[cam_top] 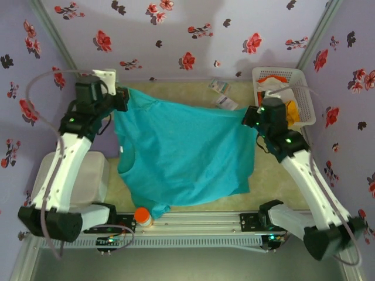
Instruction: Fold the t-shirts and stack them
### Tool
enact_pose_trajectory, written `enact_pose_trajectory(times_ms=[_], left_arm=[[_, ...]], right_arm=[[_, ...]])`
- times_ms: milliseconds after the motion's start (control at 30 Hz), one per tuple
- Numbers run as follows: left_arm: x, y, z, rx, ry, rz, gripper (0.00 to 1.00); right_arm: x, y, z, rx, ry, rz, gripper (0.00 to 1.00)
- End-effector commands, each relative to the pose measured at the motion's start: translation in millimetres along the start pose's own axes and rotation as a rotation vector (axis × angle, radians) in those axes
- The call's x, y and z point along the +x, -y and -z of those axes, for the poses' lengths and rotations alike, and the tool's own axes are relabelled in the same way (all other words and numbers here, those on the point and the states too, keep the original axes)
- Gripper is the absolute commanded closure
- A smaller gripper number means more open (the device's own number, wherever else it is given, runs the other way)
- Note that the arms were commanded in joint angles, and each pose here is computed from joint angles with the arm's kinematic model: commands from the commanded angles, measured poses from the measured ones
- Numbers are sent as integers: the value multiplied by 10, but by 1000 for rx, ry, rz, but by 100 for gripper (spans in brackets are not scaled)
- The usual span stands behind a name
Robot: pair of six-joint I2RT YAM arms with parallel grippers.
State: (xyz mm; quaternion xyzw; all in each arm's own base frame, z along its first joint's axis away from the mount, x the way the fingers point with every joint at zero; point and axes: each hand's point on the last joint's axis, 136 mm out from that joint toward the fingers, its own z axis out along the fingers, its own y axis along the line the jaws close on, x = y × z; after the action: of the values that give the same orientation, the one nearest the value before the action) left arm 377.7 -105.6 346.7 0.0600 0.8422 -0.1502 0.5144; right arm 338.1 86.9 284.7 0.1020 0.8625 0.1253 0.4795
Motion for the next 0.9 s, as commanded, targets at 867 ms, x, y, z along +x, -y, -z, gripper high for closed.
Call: enact_pose_trajectory(times_ms=[867], left_arm=[[772, -351, -1660, 69, -390, 369, 100]], right_arm=[[443, 497, -1775, 5, -343, -197, 100]])
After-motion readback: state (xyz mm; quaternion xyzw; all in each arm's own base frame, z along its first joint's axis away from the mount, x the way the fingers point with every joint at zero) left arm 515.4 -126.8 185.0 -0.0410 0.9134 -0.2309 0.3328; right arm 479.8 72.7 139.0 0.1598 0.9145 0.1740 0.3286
